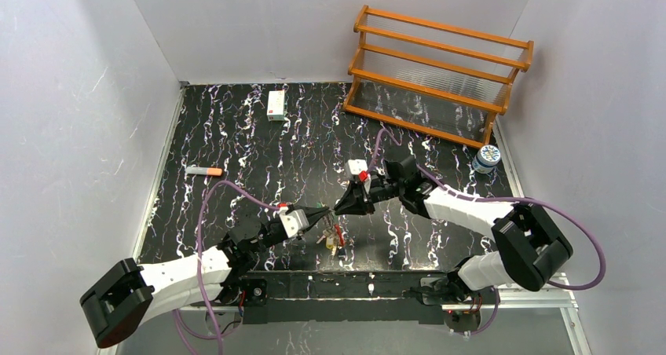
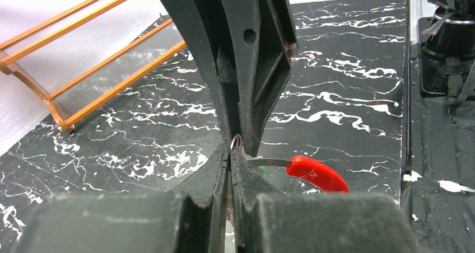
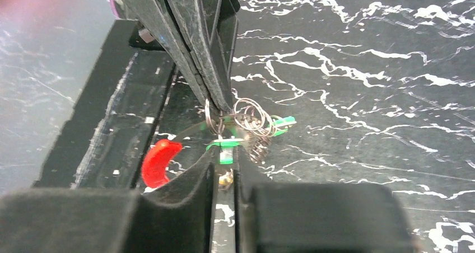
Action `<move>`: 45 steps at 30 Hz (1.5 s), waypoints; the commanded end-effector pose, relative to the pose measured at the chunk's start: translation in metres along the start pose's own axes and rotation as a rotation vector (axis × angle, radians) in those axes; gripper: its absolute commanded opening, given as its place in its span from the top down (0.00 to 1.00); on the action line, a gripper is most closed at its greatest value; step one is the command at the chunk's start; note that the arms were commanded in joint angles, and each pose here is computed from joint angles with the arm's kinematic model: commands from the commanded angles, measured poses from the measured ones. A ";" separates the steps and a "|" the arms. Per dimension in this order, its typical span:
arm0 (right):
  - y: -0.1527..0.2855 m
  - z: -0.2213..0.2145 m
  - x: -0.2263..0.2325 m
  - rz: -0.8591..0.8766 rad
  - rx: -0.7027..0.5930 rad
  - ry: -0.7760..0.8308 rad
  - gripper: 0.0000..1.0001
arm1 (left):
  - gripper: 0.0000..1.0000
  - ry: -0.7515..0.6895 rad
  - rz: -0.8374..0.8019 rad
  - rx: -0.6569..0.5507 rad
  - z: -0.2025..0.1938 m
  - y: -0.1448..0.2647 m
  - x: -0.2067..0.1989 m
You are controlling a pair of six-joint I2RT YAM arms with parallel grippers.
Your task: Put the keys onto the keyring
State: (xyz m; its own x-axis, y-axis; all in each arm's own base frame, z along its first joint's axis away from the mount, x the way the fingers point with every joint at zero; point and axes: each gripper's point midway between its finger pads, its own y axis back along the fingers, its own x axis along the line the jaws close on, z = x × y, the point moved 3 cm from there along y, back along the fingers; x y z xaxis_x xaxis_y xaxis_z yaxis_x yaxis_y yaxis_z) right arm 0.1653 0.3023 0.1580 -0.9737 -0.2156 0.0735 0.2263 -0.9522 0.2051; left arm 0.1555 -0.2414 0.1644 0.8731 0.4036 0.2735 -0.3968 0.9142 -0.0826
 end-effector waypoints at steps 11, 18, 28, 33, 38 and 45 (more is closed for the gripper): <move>0.010 0.040 0.006 -0.067 -0.133 0.179 0.49 | 1.00 -0.014 -0.004 -0.082 0.020 -0.005 0.002; 0.002 0.040 0.007 -0.028 -0.153 0.154 0.60 | 1.00 -0.012 -0.002 -0.083 0.021 -0.005 0.003; -0.002 0.035 0.008 -0.006 -0.138 0.146 0.58 | 1.00 -0.011 0.000 -0.081 0.020 -0.004 0.003; -0.006 0.035 0.006 -0.003 -0.133 0.147 0.70 | 1.00 -0.015 -0.002 -0.082 0.021 -0.005 0.003; -0.008 0.032 0.001 -0.011 -0.101 0.141 0.99 | 1.00 -0.018 0.006 -0.085 0.022 -0.005 0.004; 0.001 0.035 -0.005 -0.086 -0.046 0.184 0.99 | 0.73 -0.038 0.070 -0.078 0.021 -0.002 0.014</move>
State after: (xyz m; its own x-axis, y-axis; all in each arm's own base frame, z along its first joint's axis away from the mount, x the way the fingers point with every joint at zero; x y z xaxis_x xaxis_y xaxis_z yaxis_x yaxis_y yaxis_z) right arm 0.1622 0.3097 0.1745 -0.9778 -0.2045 -0.0465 0.1963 -0.9703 0.1411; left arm 0.1572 -0.2410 0.1656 0.8679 0.4147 0.2736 -0.4065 0.9093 -0.0887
